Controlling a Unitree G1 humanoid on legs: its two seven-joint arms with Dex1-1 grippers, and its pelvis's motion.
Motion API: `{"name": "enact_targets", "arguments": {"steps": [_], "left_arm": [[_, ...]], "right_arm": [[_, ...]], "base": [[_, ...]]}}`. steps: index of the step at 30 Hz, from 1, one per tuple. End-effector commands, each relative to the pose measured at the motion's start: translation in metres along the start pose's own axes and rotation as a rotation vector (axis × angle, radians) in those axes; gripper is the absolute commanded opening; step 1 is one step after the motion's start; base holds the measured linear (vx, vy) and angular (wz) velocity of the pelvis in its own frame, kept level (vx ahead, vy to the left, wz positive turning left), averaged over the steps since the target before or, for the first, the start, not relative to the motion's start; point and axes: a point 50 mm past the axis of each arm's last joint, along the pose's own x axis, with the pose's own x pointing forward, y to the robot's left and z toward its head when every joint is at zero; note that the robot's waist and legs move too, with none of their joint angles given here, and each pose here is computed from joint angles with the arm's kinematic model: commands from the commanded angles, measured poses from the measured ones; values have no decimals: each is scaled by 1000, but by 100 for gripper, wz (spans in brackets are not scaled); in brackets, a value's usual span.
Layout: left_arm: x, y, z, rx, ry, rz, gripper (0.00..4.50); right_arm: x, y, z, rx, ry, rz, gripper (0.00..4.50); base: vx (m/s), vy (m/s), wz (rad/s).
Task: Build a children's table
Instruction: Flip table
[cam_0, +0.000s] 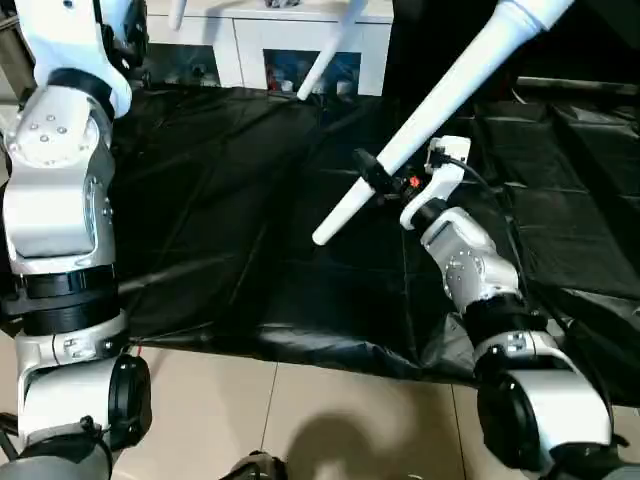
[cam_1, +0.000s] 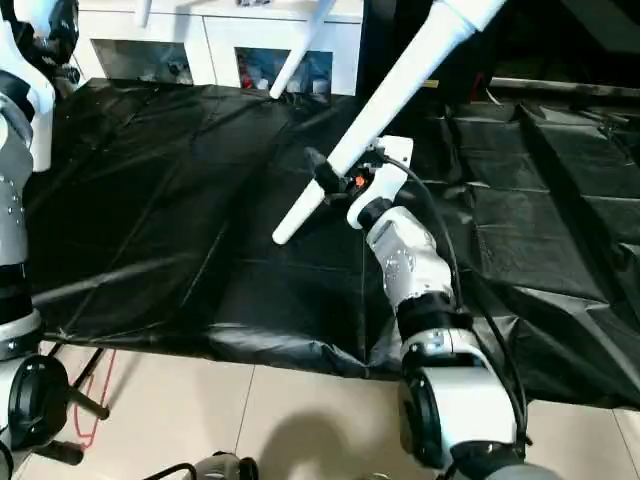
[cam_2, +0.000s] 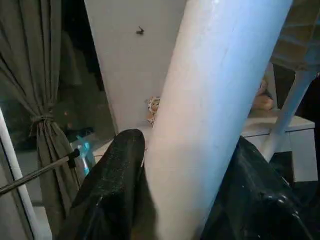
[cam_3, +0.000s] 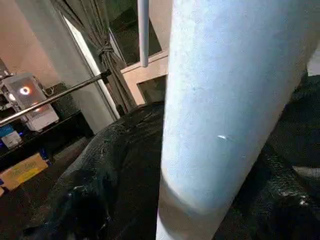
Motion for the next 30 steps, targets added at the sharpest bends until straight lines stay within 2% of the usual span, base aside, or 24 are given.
{"name": "enact_targets", "arguments": {"steps": [1, 3, 7, 8, 12, 17, 19, 21, 22, 23, 25, 27, 29, 30], "left_arm": [[-3, 4, 6, -43, -36, 27, 209], [-6, 4, 0, -45, -21, 19, 208], [-8, 2, -7, -51, -8, 8, 206], [-8, 1, -9, -51, -6, 6, 205], [-11, -3, -17, -61, 16, -16, 202], [-19, -12, -36, -77, 63, -72, 195], [-25, -23, -46, -103, 89, -125, 193], [-37, -43, -64, -116, 145, -227, 188], [-40, -47, -67, -117, 155, -242, 186], [-52, -64, -83, -123, 210, -305, 182], [-58, -72, -92, -145, 243, -303, 175], [-59, -74, -94, -154, 250, -299, 173], [-60, -77, -100, -165, 265, -296, 173], [-60, -77, -100, -165, 265, -296, 172]], "right_arm": [[7, 8, 7, -34, -15, 64, 281], [7, 8, 6, -57, -9, 81, 257], [8, 9, 7, -71, -7, 98, 239], [8, 10, 6, -80, -3, 106, 212], [7, 13, 4, -120, 10, 139, 186], [0, 12, 5, -213, 9, 142, 156], [-5, 11, 4, -238, 11, 139, 155], [-16, 8, -1, -274, 26, 117, 154], [-18, 7, -2, -283, 30, 110, 153], [-33, 4, -8, -336, 52, 80, 153], [-47, 0, -11, -362, 60, 26, 152], [-53, -1, -11, -370, 60, 5, 151], [-69, 2, -14, -393, 60, -35, 151], [-69, 2, -14, -393, 60, -35, 151]], "base": [[0, 0, 0], [0, 0, 0], [0, 0, 0], [0, 0, 0], [0, 0, 0], [0, 0, 0], [0, 0, 0], [0, 0, 0], [0, 0, 0], [0, 0, 0], [0, 0, 0], [-27, 4, 4], [-27, 4, 4], [0, 0, 0]]}}
